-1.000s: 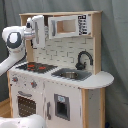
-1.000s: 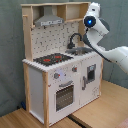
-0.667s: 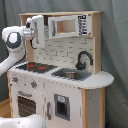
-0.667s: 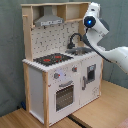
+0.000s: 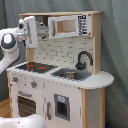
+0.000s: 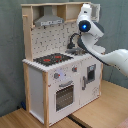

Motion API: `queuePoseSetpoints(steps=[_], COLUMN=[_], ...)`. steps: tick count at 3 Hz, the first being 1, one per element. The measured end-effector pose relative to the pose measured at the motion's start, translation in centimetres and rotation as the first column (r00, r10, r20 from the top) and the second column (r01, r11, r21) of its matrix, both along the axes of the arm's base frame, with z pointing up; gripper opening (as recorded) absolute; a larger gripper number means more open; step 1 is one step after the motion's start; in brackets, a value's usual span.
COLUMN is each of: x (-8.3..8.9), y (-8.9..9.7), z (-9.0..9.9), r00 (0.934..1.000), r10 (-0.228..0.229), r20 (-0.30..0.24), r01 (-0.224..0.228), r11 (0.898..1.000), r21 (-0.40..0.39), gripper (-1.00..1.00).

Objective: Play with the kitchen

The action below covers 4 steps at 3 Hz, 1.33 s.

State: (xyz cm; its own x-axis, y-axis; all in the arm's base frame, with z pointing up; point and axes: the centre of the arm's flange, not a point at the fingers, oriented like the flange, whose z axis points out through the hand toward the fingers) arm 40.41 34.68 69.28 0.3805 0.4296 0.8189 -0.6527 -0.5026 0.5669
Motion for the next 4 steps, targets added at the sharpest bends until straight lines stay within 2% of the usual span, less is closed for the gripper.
queuePoseSetpoints(steps=[1, 2, 3, 4], x=[-0.5, -2.0, -3.6, -4.3], y=[5.9, 10.9, 14.2, 16.7], z=[-1.1, -2.7, -4.3, -6.5], r00=[0.9975, 0.9932, 0.9901, 0.982], r10=[0.07, 0.115, 0.135, 0.163], r20=[-0.005, -0.016, -0.04, -0.096], r01=[-0.071, -0.116, -0.141, -0.188], r11=[0.993, 0.972, 0.942, 0.891], r21=[-0.095, -0.206, -0.305, -0.413], gripper=[1.0, 1.0, 1.0, 1.0])
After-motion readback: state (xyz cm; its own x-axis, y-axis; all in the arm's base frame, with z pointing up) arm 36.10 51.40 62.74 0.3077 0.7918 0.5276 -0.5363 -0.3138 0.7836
